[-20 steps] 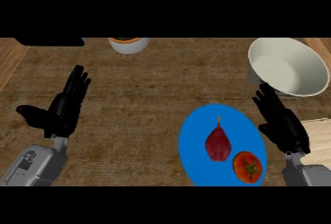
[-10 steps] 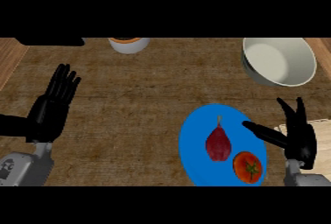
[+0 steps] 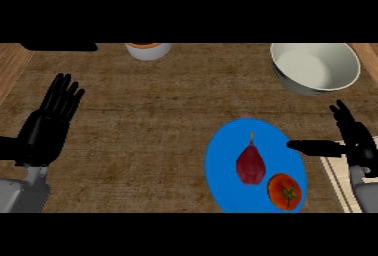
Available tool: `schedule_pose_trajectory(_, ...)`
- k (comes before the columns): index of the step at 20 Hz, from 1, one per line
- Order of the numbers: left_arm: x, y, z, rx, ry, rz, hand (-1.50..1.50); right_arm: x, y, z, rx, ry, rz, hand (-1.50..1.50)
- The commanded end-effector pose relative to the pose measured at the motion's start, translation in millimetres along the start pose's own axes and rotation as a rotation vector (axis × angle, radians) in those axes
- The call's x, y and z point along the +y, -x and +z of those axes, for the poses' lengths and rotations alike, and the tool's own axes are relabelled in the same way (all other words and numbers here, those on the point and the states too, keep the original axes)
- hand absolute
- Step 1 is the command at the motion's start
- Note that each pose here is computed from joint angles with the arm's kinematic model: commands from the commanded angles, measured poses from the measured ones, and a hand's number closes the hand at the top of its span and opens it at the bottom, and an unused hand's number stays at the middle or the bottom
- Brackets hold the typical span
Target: Pick the pear from the plate and place it in the bowl
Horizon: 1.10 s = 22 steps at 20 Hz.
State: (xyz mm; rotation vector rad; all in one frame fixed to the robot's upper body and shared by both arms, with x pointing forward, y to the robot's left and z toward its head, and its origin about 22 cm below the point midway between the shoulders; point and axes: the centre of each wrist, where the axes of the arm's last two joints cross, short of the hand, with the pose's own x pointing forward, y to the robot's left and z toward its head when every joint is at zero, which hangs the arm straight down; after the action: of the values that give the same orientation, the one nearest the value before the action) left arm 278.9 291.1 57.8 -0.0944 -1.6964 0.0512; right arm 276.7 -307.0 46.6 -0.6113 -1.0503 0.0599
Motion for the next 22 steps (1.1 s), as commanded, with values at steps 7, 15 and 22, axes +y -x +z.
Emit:
schedule_pose_trajectory(7, -1.6, 5.0, -2.3, 0.002, 0.015, 0.000, 0.00, -19.3, -83.0, 1.8, 0.218, -0.606, 0.428, -1.50)
schedule_pose_trajectory(15, 3.4, -4.5, 9.1, -0.001, -0.017, -0.015, 0.00, -2.5, -135.8, 7.8, 0.295, -0.620, 0.361, -1.50)
schedule_pose_trajectory(22, -3.2, 4.3, 12.5, 0.006, -0.012, -0.006, 0.00, 39.0, -107.0, 14.6, 0.334, -0.664, 0.335, -1.50)
